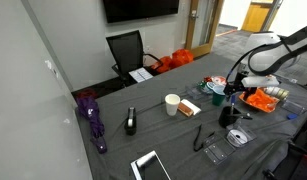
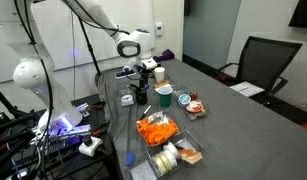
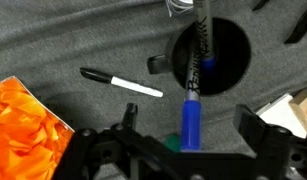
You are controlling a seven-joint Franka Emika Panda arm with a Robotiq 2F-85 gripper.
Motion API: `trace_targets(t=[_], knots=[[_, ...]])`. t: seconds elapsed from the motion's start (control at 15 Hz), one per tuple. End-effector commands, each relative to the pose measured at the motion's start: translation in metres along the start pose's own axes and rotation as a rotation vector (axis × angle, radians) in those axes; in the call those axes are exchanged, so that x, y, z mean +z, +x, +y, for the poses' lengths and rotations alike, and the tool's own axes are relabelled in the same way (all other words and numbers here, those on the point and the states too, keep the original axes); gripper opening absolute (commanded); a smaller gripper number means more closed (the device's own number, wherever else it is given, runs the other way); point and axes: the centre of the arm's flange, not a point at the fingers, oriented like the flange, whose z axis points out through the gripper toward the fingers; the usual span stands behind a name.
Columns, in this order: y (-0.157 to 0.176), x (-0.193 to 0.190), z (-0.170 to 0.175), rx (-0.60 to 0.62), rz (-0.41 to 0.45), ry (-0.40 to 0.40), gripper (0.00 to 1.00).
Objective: Se the green cup straight and put the marker inside it
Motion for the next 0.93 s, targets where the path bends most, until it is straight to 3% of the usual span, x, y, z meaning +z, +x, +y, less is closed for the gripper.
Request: trace_targets(t=[0.0, 0.33, 0.4, 0.47, 0.6, 0.87], knots=[[-0.003, 0.008, -0.003, 0.009, 0.024, 0.032, 1.0], [0.0, 0.012, -0.008, 0.024, 0.016, 0.023, 1.0], [0.0, 0.013, -0.008, 0.03, 0.014, 0.024, 0.75], [0.0, 0.014, -0.009, 0.035, 0.013, 0.022, 0.74], [0.001, 0.016, -0.01, 0.049, 0.016, 0.02, 0.6], [0.005, 0.021, -0.011, 0.074, 0.022, 0.018, 0.44]])
